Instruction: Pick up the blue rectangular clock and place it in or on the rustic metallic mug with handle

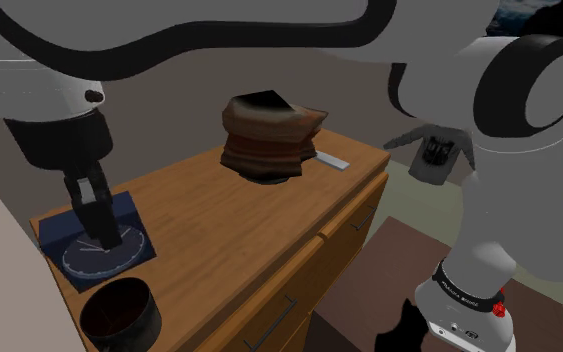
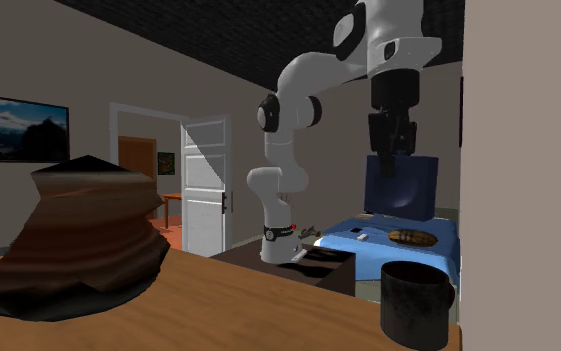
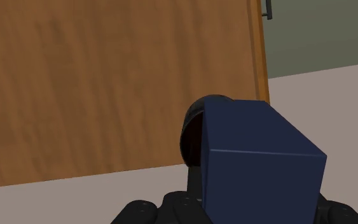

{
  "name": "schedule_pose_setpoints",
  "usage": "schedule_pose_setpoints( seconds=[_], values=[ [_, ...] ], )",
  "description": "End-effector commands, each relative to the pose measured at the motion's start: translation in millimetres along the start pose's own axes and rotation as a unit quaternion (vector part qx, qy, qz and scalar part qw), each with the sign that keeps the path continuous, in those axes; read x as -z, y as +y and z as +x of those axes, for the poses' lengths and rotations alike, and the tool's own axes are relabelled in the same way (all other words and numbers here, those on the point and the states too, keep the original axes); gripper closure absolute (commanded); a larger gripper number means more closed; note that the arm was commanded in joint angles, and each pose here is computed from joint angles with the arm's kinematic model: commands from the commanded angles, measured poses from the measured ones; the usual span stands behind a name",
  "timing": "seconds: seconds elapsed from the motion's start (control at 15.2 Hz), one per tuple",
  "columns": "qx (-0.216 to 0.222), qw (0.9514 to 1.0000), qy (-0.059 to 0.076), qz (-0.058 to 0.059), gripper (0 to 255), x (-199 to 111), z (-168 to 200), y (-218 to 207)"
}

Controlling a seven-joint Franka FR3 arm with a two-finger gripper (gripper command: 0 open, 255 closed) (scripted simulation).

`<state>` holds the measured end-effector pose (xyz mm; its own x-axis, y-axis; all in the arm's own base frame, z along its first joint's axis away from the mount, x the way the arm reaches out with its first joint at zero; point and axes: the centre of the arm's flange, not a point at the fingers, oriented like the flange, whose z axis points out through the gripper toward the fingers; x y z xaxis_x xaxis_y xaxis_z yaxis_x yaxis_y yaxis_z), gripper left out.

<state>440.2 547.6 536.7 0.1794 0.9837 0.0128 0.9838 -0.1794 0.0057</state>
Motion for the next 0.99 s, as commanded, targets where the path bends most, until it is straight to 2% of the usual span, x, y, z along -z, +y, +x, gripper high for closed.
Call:
schedule_pose_setpoints(
  seconds=[0.0, 0.92],
  values=[
    [-0.001, 1.0, 0.0, 0.0, 255, 0.8, 25.4, -12.1],
    [-0.001, 1.0, 0.0, 0.0, 255, -73.0, 24.5, -12.5]
  ],
)
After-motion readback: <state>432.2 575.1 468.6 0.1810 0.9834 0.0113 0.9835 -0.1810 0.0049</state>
